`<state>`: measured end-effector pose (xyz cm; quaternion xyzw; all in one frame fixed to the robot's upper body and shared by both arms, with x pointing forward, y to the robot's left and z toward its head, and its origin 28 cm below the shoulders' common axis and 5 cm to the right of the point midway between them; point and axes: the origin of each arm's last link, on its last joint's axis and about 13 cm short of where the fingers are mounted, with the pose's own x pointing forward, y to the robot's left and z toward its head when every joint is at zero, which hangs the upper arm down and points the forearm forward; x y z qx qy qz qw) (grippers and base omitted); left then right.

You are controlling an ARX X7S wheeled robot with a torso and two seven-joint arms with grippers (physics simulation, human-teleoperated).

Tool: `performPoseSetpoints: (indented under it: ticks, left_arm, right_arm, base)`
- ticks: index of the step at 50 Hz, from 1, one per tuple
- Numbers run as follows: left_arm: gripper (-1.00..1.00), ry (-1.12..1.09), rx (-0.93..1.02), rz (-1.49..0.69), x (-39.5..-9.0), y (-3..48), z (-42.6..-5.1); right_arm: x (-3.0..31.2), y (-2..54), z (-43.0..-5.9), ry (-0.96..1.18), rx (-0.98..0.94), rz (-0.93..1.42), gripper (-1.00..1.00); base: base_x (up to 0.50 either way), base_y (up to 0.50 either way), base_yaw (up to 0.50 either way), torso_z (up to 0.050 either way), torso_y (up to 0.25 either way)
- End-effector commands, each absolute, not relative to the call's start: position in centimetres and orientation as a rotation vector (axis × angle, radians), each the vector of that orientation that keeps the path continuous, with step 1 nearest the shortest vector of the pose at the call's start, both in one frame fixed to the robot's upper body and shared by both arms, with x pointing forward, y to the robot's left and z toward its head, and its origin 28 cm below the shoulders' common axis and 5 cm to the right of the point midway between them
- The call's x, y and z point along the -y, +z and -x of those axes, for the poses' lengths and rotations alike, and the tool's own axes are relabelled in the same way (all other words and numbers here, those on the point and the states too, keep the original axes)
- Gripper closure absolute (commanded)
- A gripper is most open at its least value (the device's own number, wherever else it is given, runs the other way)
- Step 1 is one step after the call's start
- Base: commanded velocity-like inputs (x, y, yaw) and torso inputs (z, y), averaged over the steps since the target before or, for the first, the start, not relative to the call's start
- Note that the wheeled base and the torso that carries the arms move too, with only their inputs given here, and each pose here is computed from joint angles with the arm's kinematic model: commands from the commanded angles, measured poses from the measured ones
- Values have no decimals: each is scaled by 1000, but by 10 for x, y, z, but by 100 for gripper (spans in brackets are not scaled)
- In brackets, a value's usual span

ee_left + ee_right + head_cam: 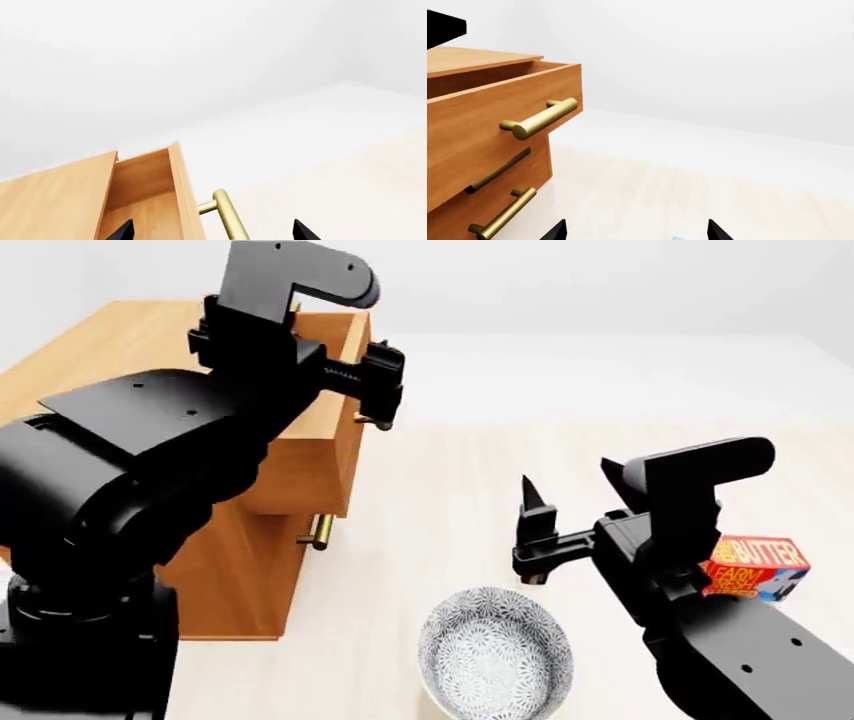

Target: Put the chocolate pudding in the top drawer of the cabinet and close it.

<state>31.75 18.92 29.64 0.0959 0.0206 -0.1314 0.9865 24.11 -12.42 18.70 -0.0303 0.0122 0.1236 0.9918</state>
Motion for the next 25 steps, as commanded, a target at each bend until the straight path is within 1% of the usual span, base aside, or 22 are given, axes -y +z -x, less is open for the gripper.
performPoseSetpoints:
  ticks: [1,8,16,25]
  left_arm:
    - [-100,-198,-172,-197,-175,318,-361]
    - [-100,-200,-274,-169,-164,332,-378]
    - [-100,-145,-433,-164,-164,339,-400]
    - [-100,-115,-513,-139,-163,339,-399]
  right_arm:
    - [129,183,-238,247,-17,37,-100]
    - [131,182,-236,258,-22,25,-100]
    - [135,179,-234,258,-20,22,-100]
    - [141,176,-237,247,-16,21,-100]
  base:
    - [0,0,0,0,0]
    - [0,0,0,0,0]
    - [0,0,0,0,0]
    - [0,0,0,0,0]
